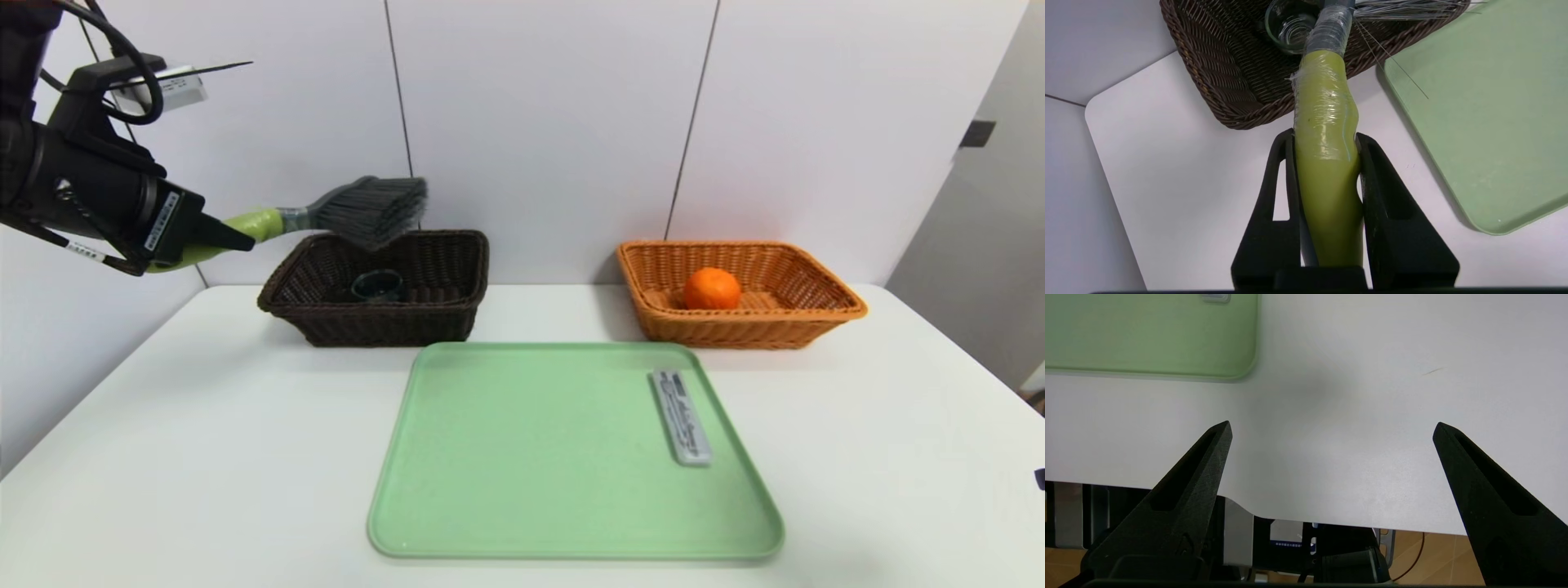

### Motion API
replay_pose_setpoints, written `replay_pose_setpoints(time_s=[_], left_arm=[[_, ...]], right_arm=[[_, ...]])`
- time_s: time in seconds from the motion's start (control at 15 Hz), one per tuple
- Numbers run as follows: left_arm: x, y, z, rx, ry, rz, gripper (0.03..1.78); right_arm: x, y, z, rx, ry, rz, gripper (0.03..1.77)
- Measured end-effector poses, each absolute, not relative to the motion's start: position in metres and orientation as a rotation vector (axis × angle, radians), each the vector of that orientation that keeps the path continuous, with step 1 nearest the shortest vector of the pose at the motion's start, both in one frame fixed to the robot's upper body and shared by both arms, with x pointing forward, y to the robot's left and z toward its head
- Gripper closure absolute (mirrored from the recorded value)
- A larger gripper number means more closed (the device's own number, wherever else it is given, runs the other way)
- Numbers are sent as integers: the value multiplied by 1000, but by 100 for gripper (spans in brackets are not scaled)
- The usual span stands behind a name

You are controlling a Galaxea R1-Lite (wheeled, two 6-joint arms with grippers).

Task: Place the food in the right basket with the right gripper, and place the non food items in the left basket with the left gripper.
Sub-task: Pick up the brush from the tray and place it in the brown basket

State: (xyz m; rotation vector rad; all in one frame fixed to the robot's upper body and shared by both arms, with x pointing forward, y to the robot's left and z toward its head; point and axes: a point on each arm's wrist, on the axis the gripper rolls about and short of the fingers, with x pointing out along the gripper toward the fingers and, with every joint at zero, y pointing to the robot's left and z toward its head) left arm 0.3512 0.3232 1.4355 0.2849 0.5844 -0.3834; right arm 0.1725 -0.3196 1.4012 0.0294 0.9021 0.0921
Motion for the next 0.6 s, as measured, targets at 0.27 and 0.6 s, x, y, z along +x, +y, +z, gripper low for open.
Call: replay_pose_setpoints(time_s=[0.27,0.6], left_arm=[[369,325,1426,326,604,-385,137],[383,325,1414,373,635,-385,137]], right_arm=[[176,-319,1398,27,922,91,10],[180,-318,1393,22,950,89,10]])
